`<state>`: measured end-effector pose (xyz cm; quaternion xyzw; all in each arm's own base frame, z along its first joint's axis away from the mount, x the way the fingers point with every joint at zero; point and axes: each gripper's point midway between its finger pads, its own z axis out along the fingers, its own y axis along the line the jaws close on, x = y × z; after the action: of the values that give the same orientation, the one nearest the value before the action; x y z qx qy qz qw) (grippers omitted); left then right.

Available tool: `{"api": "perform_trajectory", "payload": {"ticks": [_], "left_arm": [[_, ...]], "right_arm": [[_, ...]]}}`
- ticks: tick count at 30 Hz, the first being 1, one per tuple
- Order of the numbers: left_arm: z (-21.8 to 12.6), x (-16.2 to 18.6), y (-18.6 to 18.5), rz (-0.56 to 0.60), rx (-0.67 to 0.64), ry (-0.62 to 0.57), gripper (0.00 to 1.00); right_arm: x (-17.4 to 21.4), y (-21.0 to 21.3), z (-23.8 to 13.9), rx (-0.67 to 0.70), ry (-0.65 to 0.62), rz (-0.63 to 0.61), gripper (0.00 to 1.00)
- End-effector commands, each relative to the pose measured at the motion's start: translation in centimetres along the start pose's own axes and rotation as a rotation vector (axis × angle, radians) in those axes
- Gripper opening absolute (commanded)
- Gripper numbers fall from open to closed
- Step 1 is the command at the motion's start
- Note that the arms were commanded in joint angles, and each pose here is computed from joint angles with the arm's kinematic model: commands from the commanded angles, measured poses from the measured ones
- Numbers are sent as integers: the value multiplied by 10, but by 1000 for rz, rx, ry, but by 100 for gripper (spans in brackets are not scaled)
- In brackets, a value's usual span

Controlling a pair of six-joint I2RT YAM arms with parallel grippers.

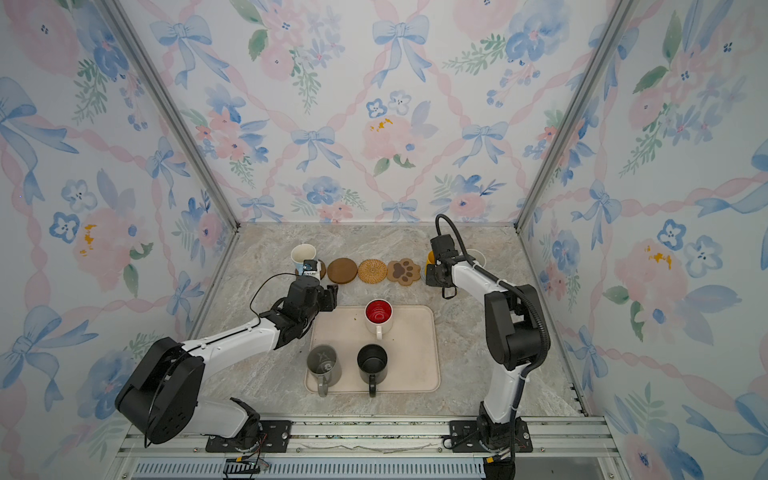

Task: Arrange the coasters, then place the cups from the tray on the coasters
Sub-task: 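Lower the yellow mug onto the blue woven coaster with the right gripper, then release and raise the right gripper while swinging the left gripper toward the grey mug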

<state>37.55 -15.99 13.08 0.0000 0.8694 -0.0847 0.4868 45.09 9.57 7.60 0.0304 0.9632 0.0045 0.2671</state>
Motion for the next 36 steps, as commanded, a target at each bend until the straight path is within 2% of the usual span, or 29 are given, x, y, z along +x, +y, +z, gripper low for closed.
{"api": "perform_trajectory", "payload": {"ticks": [1, 14, 28, 33, 36], "left_arm": [[-4, 1, 3, -3, 5, -2, 64], [-8, 2, 8, -6, -4, -9, 64], [-12, 1, 9, -19, 4, -14, 64], [-13, 2, 11, -23, -2, -15, 64], [-13, 2, 9, -26, 5, -13, 64]], "right_arm": [[-26, 3, -5, -18, -70, 14, 0], [-8, -1, -4, -19, -42, 29, 1], [-2, 0, -12, -38, -39, 38, 26], [-3, -2, -23, -40, -50, 45, 45], [-5, -1, -35, -56, -67, 56, 51]]}}
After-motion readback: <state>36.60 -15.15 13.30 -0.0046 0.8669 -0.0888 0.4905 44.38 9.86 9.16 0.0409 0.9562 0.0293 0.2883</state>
